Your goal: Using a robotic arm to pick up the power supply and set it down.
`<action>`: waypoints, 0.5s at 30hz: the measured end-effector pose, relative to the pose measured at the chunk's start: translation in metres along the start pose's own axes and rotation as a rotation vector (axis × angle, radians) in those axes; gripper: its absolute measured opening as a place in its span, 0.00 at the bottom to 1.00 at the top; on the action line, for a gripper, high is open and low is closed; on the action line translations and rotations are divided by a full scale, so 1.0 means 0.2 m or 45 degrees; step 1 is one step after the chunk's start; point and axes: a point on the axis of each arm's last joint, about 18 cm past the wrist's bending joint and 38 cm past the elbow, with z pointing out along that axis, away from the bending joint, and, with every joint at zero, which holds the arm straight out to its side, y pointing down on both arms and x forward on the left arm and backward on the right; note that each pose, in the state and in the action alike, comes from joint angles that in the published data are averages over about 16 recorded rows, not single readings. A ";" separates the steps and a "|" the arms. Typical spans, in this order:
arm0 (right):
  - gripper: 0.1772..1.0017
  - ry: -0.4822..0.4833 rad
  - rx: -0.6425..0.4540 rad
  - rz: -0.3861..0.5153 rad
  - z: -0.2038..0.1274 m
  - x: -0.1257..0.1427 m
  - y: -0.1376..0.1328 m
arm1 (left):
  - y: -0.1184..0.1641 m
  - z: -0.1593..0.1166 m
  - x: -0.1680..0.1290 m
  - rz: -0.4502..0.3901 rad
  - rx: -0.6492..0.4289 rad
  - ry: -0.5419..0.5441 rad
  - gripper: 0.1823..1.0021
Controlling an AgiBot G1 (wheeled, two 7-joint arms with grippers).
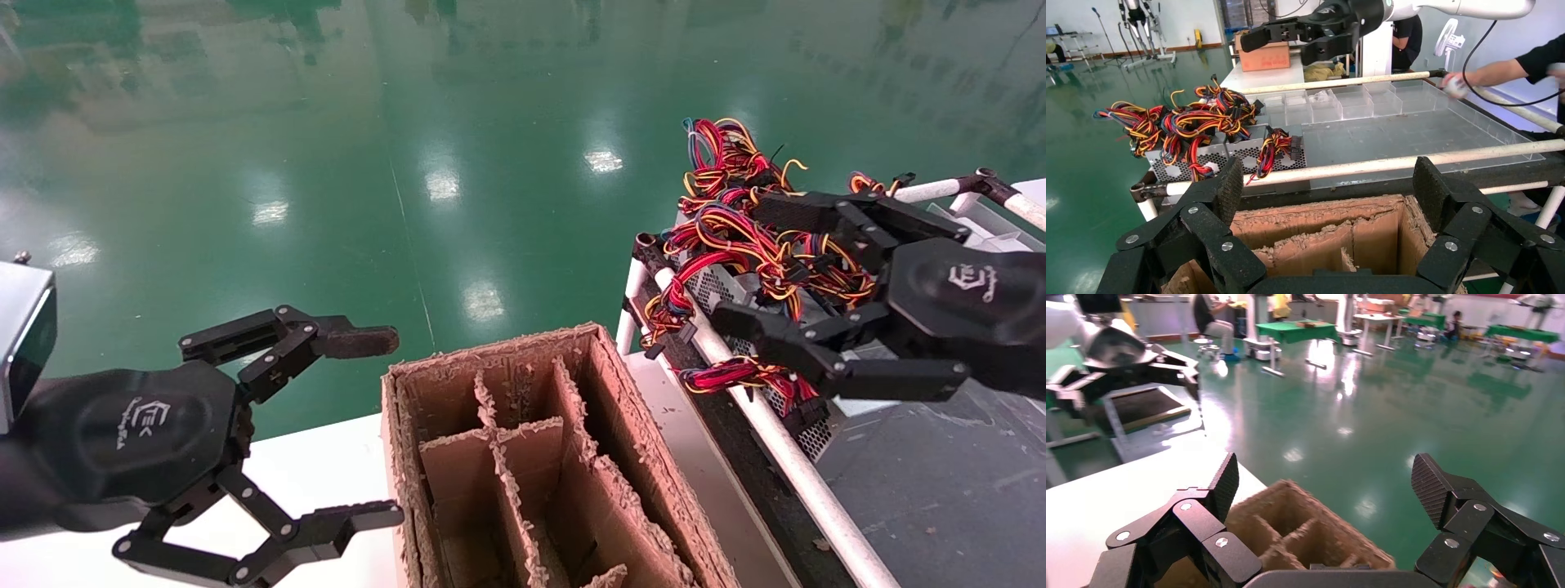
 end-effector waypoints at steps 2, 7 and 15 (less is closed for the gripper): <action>1.00 -0.030 0.004 -0.004 0.02 -0.02 0.00 | 0.00 0.00 0.00 0.000 0.000 0.000 1.00; 1.00 -0.102 0.011 -0.013 0.05 -0.07 0.01 | 0.00 0.00 0.00 0.000 0.000 0.000 1.00; 1.00 -0.203 0.018 -0.025 0.10 -0.15 0.03 | 0.00 0.00 0.00 0.000 0.000 0.000 1.00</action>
